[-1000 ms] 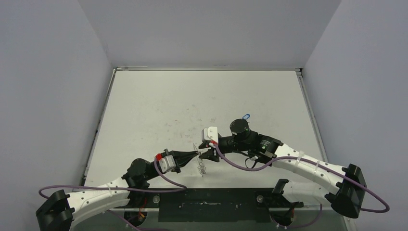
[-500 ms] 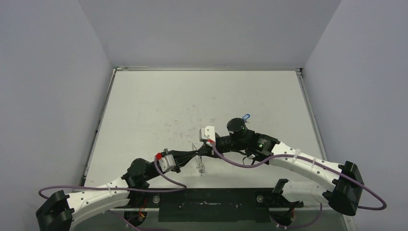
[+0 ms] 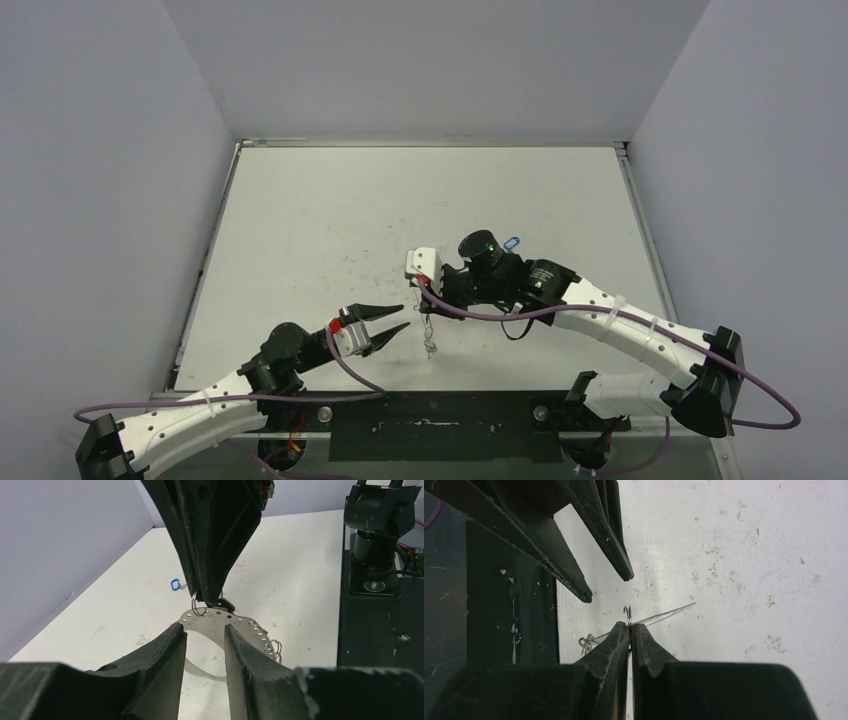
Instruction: Put the keys on the keyring
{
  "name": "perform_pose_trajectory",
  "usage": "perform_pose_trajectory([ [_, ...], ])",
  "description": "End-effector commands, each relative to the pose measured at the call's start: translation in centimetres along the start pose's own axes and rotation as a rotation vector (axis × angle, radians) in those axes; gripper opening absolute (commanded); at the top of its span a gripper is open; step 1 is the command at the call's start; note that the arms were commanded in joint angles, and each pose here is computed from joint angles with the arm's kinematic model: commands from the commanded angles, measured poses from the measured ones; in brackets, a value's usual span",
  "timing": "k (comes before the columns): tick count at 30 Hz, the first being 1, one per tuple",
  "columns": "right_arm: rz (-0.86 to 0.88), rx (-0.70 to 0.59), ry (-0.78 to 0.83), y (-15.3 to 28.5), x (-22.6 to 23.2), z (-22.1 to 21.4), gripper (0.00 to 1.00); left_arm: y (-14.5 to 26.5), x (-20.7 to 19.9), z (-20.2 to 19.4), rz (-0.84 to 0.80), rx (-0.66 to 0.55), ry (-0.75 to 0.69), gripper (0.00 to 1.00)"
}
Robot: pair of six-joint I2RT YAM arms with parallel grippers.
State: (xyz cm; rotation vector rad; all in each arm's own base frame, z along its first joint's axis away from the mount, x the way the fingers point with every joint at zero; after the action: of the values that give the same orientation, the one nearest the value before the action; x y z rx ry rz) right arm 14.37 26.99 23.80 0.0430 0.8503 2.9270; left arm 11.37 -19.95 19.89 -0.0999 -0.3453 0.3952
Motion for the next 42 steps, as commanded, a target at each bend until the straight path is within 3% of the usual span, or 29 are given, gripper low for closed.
perform_pose_trajectory([
  [1, -0.025, 0.069, -0.001, 0.5, -0.4, 1.3, 0.0, -0.5, 0.5, 1.2, -0.021, 0.029, -0.04, 0.32],
  [12, 0.044, 0.132, -0.014, -1.2, 0.5, 1.8, 0.0, -2.2, 0.5, 1.1, -0.063, 0.044, -0.045, 0.32],
  [19, 0.057, 0.135, -0.007, -1.6, 0.8, 1.9, 0.0, -2.6, 0.3, 1.1, -0.08, 0.039, -0.041, 0.19],
  [27, 0.051, 0.144, -0.001, -1.7, 0.8, 1.7, 0.0, -2.5, 0.4, 1.9, -0.077, 0.006, -0.045, 0.23],
  [29, 0.053, 0.14, 0.002, -1.7, 0.9, 1.8, 0.0, -2.4, 0.4, 2.0, -0.075, 0.004, -0.044, 0.18],
  [32, 0.054, 0.137, 0.004, -1.7, 0.9, 1.9, 0.0, -2.3, 0.4, 1.8, -0.07, 0.01, -0.033, 0.01],
  [39, 0.052, 0.13, 0.026, -1.7, 0.8, 1.9, 0.0, -2.2, 0.5, 1.5, -0.048, 0.02, -0.01, 0.0],
  [42, 0.019, 0.107, 0.028, -1.6, 0.5, 1.9, 0.18, -2.0, 0.6, 1.3, -0.028, 0.021, 0.001, 0.0],
])
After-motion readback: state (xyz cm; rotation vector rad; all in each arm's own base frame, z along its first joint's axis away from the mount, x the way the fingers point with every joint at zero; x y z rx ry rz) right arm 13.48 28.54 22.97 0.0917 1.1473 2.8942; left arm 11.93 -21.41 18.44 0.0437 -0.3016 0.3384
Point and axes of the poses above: each gripper's point midway between its finger pads, its own y axis back along the fingers, its own x axis along the line the jaws close on, z = x × y, the point moved 6 cm from there along y, back along the fingers, and after that the axes turned 4 degrees about -y, right-handed, at the moved point
